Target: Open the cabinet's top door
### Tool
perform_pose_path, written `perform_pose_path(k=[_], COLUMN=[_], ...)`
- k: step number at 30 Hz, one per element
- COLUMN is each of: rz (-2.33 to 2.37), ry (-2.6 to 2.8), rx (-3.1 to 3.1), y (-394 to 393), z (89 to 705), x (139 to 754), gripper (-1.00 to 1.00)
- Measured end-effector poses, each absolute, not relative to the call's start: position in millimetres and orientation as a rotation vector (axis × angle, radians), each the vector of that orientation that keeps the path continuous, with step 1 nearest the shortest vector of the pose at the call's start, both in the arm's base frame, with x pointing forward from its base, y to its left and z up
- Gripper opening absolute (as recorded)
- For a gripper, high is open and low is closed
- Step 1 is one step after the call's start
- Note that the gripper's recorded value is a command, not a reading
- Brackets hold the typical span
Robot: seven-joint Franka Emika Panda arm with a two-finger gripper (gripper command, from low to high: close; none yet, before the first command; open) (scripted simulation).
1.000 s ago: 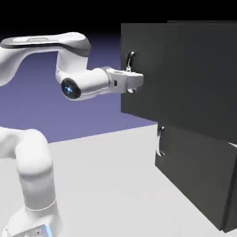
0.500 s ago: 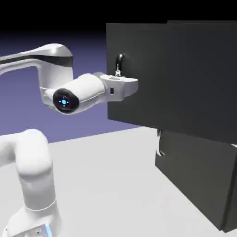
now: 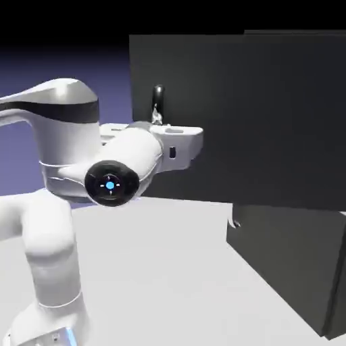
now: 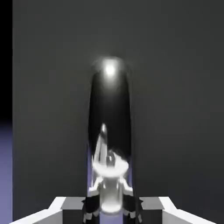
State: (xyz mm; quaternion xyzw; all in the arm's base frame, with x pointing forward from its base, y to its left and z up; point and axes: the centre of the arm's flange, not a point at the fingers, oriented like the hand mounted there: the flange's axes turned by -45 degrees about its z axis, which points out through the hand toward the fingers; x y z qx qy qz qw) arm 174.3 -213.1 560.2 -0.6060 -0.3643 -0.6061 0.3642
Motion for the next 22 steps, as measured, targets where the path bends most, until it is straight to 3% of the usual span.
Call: perform_pose_path(k=[21, 22], rz=[-1.249, -1.239], ry=[-1.183, -1.190], rx=[-1.249, -1.239], y=[-403.0, -408.9], z=[560.2, 560.2], x=[186.8, 188.5], gripper=[-1.00, 1.00])
